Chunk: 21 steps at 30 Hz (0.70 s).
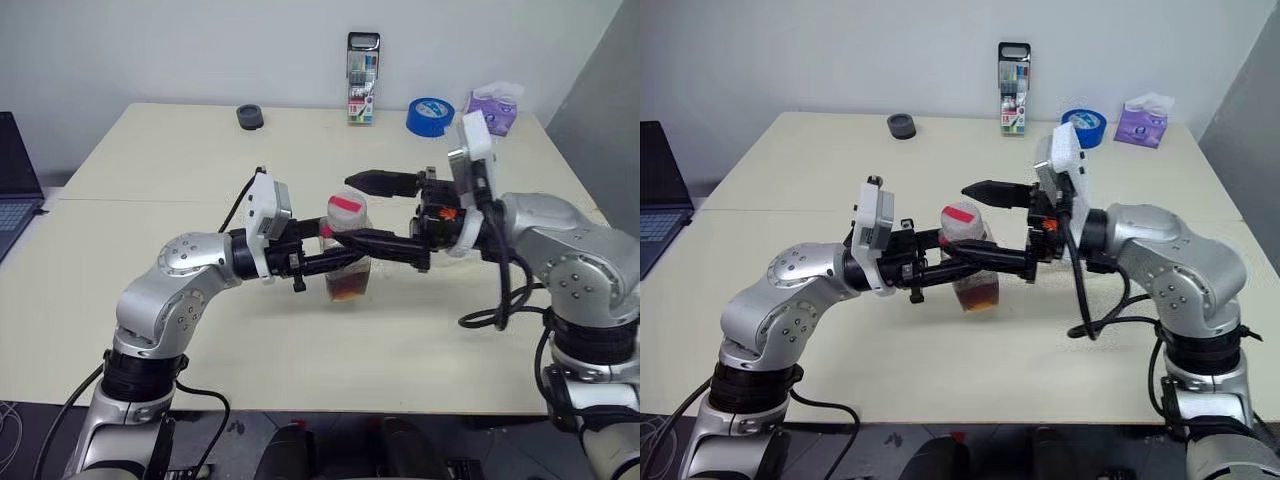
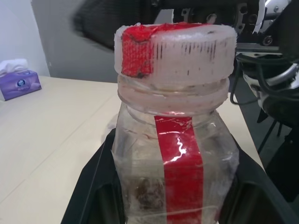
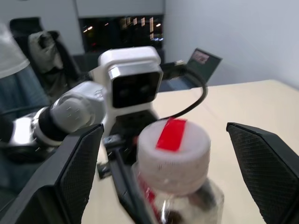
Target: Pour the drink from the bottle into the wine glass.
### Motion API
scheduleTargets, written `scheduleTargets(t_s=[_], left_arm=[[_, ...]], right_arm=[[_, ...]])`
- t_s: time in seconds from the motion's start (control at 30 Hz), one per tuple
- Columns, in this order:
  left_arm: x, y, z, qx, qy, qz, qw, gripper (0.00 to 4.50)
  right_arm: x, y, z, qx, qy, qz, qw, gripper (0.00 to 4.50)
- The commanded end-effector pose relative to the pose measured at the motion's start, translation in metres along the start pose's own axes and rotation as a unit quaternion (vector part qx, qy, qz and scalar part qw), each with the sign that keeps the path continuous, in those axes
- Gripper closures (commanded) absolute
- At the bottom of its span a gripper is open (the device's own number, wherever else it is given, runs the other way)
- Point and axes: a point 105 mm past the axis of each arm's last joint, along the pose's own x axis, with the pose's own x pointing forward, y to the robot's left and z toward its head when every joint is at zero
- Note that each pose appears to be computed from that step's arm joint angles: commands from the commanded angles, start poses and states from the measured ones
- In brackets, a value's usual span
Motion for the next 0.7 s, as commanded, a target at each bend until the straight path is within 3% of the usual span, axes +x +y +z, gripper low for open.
scheduleTargets(t_s=[0.03, 0.33, 0.7], left_arm=[[0.003, -0.002, 0.014, 0.029, -0.019, -0.011, 0.999, 2.61], [0.002, -0.003, 0.014, 0.029, -0.016, -0.014, 0.999, 2.61], [0.001, -0.001, 0.014, 0.032, -0.014, -0.012, 0.999, 2.61]], right_arm=[[0.008, -0.002, 0.007, -0.028, -0.022, -0.032, 0.999, 0.01], [0.004, -0.012, 0.004, -0.031, -0.022, -0.063, 0.997, 0.01], [-0.005, -0.003, 0.005, -0.021, -0.011, -0.025, 0.999, 0.01]])
